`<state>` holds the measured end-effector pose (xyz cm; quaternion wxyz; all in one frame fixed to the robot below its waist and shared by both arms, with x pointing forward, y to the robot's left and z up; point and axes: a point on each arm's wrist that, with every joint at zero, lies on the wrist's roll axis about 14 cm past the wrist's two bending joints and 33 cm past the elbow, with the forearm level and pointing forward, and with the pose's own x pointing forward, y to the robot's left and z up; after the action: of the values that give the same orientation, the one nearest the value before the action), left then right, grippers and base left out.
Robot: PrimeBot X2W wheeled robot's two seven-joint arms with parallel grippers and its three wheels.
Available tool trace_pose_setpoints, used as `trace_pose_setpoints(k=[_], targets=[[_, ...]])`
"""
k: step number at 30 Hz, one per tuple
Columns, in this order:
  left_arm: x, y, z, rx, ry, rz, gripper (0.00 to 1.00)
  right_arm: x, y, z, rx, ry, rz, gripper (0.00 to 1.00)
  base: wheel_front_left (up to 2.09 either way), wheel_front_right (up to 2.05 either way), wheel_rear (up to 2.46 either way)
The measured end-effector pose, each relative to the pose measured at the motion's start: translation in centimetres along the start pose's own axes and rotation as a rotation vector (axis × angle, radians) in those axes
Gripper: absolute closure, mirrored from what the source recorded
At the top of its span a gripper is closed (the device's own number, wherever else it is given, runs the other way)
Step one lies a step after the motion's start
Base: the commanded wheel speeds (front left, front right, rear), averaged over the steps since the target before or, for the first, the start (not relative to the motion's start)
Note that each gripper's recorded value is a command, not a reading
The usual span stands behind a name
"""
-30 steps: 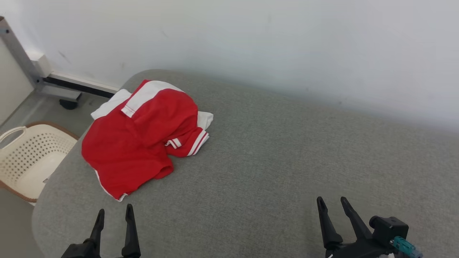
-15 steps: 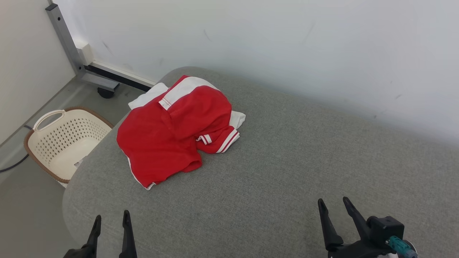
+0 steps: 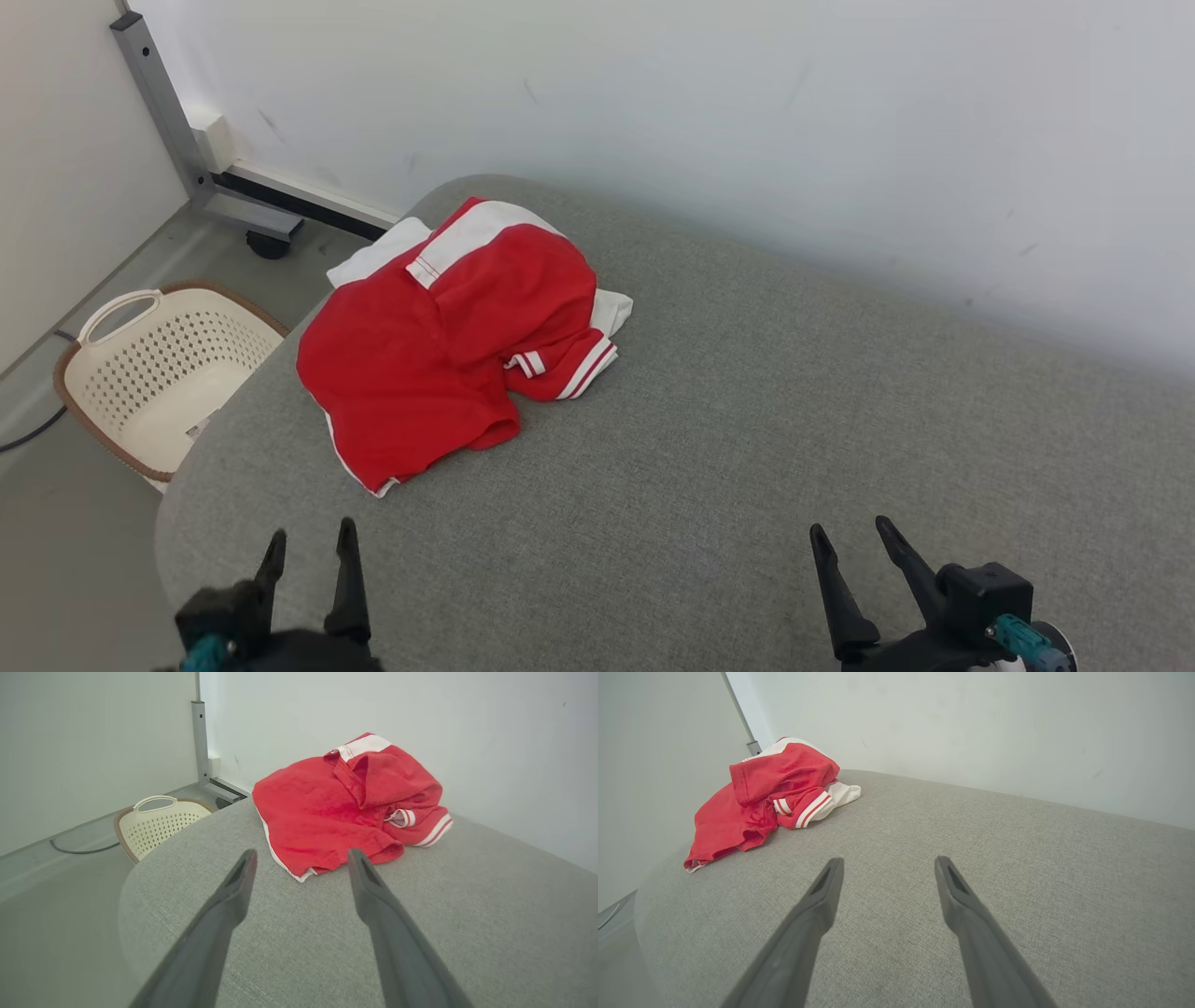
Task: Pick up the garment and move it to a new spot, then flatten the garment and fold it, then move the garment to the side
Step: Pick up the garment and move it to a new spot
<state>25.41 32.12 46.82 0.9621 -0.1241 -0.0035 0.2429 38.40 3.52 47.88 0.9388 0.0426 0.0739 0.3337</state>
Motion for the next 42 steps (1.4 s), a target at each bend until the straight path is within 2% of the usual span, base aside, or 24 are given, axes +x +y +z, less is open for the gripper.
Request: trace_pose_setpoints(k=[7, 9, 15, 17, 25, 33, 34, 35, 42], targets=[[5.9, -3.0, 2.3, 0.012, 0.056, -0.084, 0.0, 0.7, 1.3, 0.3, -0.024, 0.015, 0.049, 0.0, 0.0, 0.0, 0.0], [7.7, -3.1, 2.8, -0.021, 0.079, -0.072, 0.0, 1.1, 1.5, 0.8, -0.034, 0.01, 0.06, 0.0, 0.0, 0.0, 0.0], [12.9, -4.4, 3.7, -0.064, 0.13, -0.059, 0.0, 1.3, -0.1, 0.3, -0.052, 0.043, 0.028, 0.0, 0.0, 0.0, 0.0], [14.6, -4.7, 3.7, -0.039, 0.147, -0.054, 0.0, 1.3, -1.0, 0.2, -0.051, 0.047, 0.008, 0.0, 0.0, 0.0, 0.0], [19.2, -8.4, -0.9, 0.041, 0.293, -0.112, 0.0, 0.4, -5.5, -1.3, 0.012, 0.072, -0.108, 0.0, 0.0, 0.0, 0.0], [21.9, -9.2, -5.5, 0.151, 0.396, -0.068, 0.0, -1.8, -9.3, -4.0, 0.063, 0.126, -0.23, 0.0, 0.0, 0.0, 0.0], [22.0, -9.6, -6.0, 0.164, 0.405, -0.074, 0.53, -2.1, -9.7, -4.3, 0.066, 0.129, -0.244, 0.0, 0.0, 0.0, 0.0], [22.2, -10.1, -6.4, 0.175, 0.407, -0.085, 1.0, -2.3, -10.0, -4.5, 0.071, 0.134, -0.254, 0.0, 0.0, 0.0, 0.0], [22.3, -11.9, -6.8, 0.175, 0.367, -0.124, 1.0, -2.6, -10.3, -4.6, 0.09, 0.124, -0.269, 0.0, 0.0, 0.0, 0.0]])
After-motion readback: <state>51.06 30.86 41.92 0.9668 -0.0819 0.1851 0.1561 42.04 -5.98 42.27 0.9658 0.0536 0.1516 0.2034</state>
